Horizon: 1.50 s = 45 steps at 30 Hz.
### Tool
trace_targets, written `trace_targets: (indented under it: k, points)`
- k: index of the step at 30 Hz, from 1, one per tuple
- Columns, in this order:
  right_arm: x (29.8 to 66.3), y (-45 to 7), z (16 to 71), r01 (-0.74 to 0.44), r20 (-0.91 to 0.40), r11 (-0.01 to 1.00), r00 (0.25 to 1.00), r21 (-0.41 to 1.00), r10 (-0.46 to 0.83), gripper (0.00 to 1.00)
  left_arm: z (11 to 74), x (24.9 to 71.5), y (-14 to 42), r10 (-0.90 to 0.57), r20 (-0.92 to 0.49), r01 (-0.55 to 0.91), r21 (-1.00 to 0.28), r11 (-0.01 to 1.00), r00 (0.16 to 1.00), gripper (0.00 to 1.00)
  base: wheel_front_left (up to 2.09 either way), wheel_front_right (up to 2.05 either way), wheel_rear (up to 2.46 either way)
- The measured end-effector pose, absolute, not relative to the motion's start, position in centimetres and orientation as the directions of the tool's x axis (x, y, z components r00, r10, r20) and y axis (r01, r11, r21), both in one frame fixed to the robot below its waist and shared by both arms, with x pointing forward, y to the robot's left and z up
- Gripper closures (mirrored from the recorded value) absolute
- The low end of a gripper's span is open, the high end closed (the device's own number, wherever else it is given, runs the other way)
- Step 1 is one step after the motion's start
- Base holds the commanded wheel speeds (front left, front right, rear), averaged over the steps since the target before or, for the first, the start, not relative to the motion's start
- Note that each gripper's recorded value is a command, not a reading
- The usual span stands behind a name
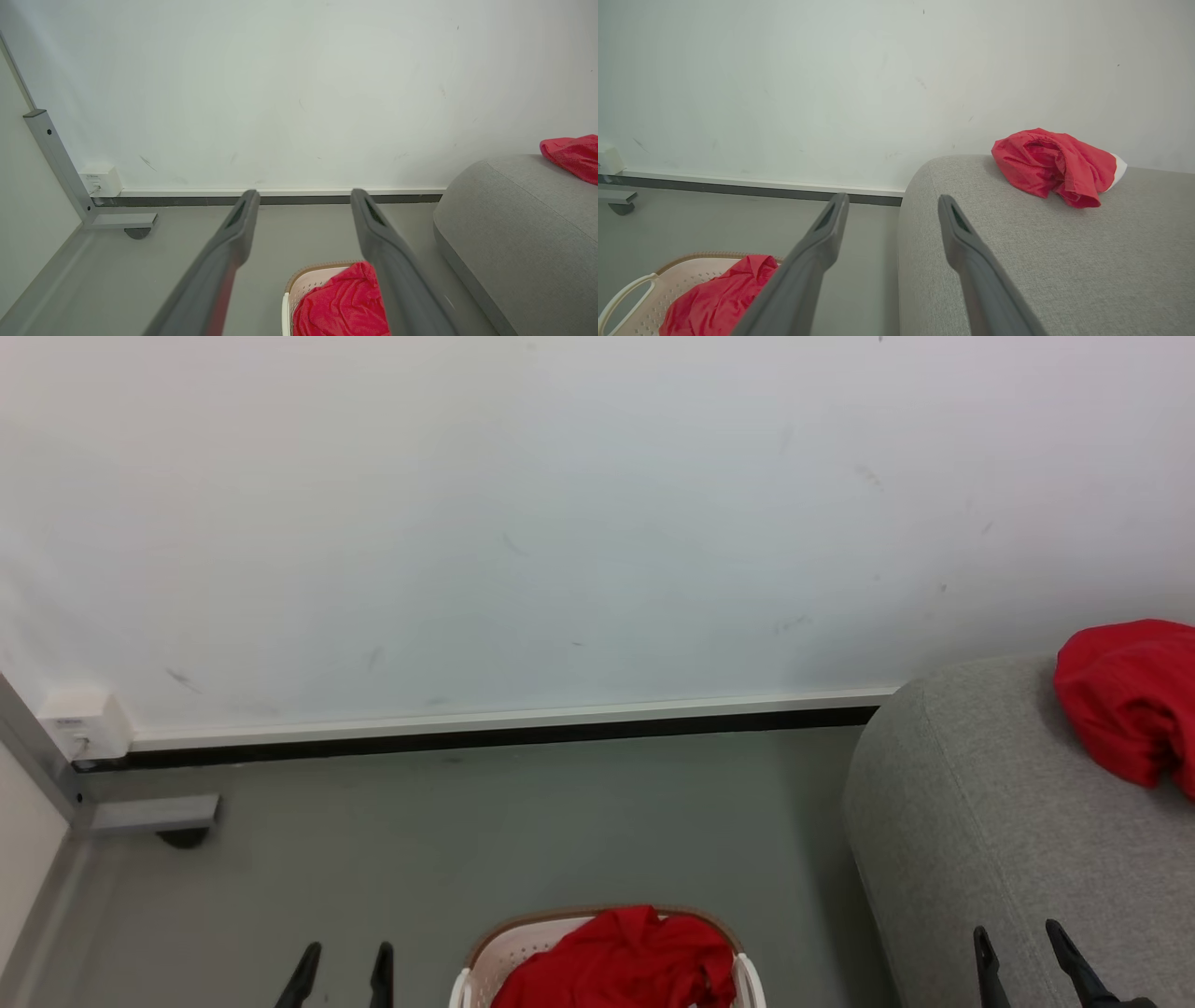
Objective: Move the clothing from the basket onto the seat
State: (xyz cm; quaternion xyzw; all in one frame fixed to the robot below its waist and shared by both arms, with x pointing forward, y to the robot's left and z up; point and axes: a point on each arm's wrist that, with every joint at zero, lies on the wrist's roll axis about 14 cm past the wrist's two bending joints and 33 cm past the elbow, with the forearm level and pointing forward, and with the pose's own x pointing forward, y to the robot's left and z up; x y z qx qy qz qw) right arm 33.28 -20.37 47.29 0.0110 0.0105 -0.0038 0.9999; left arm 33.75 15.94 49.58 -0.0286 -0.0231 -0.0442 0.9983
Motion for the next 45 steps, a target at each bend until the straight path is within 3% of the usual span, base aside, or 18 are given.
trace_targets:
  k: [28, 37, 45]
  points:
    - [35.0, -19.9, 47.3, -0.007, -0.027, 1.000, 1.000, 0.020, 0.008, 0.00, 48.5, 35.4, 14.3, -0.150, 0.017, 0.151, -0.053, 0.987, 0.989, 0.00, 0.00, 0.00, 0.00]
    - [40.1, -20.2, 49.4, -0.009, 0.042, 1.000, 0.999, 0.004, 0.009, 0.00, 48.2, 41.0, 8.8, -0.324, 0.009, 0.324, -0.036, 0.945, 0.946, 0.00, 0.00, 0.00, 0.00]
    - [46.6, -21.3, 49.8, 0.012, 0.097, 1.000, 0.995, -0.021, -0.010, 0.00, 42.6, 47.1, 1.3, -0.527, -0.180, 0.539, 0.017, 0.842, 0.830, 0.00, 0.00, 0.00, 0.00]
